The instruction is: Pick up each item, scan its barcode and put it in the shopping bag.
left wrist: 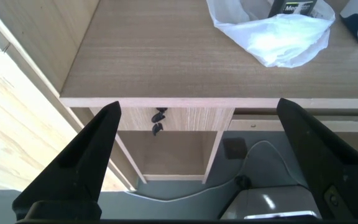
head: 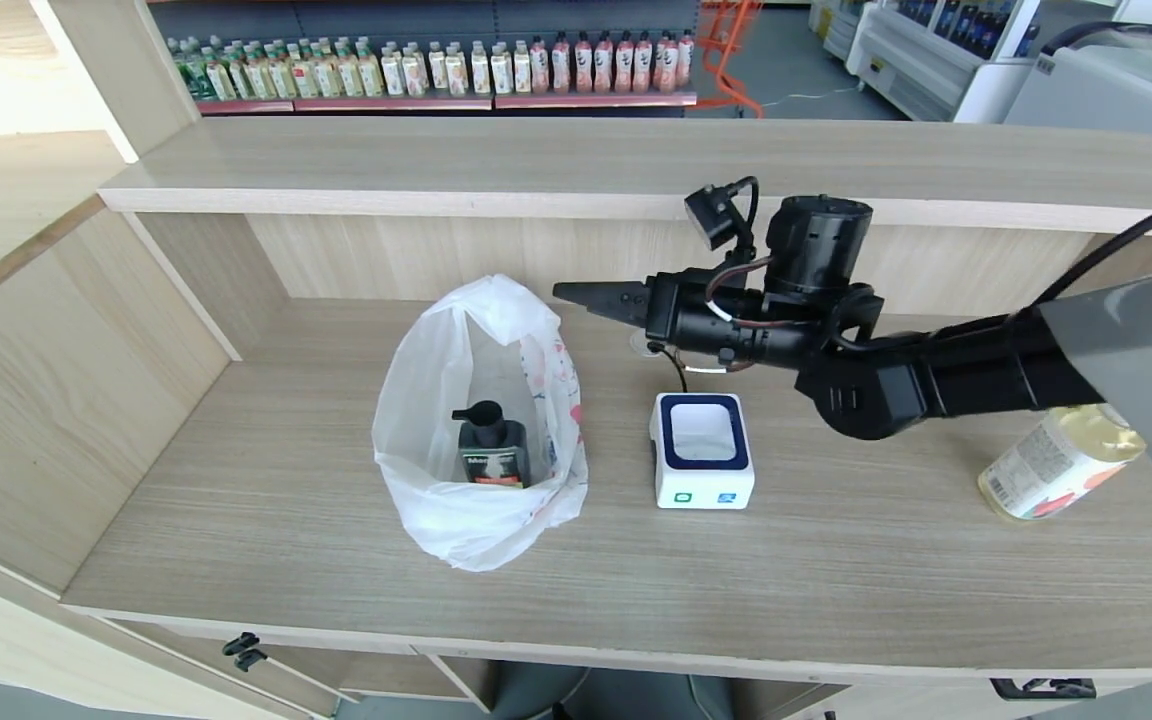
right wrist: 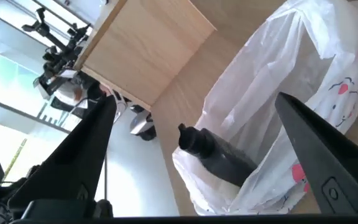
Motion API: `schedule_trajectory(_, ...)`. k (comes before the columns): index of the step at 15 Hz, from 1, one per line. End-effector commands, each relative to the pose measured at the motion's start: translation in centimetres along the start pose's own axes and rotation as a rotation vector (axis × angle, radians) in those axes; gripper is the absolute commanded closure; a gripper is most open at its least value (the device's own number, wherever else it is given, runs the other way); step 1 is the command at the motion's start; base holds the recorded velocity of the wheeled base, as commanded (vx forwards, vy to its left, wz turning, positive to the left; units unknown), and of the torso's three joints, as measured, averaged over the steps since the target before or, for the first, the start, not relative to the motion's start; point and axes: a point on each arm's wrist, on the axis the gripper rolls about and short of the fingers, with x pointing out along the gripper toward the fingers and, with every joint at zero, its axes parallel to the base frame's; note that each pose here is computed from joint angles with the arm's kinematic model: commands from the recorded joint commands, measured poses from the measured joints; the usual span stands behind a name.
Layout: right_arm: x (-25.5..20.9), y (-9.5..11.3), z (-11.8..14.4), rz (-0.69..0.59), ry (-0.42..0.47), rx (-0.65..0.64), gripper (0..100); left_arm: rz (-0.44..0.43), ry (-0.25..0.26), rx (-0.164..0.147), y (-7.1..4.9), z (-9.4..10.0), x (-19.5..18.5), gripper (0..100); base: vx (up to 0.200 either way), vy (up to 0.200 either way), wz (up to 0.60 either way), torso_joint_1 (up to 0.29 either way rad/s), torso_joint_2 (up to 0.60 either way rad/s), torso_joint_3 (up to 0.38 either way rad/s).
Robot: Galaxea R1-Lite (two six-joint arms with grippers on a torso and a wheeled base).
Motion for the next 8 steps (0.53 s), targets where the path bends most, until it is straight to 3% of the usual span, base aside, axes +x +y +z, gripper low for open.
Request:
schedule_trajectory(1,-6.1,5.1,2.1,-0.045,-0.036,-0.005,0,0.000,0.000,0.000,0.0,0.0,0.0,0,0.000,0.000,0.00,0.000,0.00,0.000)
schedule_trajectory(4,-13.6,9.1,2.1,-0.137,-0.063,-0.066,0,0.000,0.002,-0.001,0.0,-0.1,0.0,0,0.000,0.000,0.00,0.000,0.00,0.000)
schedule_trajectory(6,-18.9,10.5,0.7,-0.286,-0.012,-0.154,0,0.000,0.000,0.000,0.0,0.0,0.0,0,0.000,0.000,0.00,0.000,0.00,0.000)
schedule_trajectory(7,-21.5,10.8,-0.2,-0.441,0.067,-0.250,0,0.000,0.000,0.000,0.0,0.0,0.0,0,0.000,0.000,0.00,0.000,0.00,0.000)
schedule_trajectory(8,-23.7,10.9,-1.3,-0.721,0.170,-0.329,0,0.000,0.000,0.000,0.0,0.0,0.0,0,0.000,0.000,0.00,0.000,0.00,0.000)
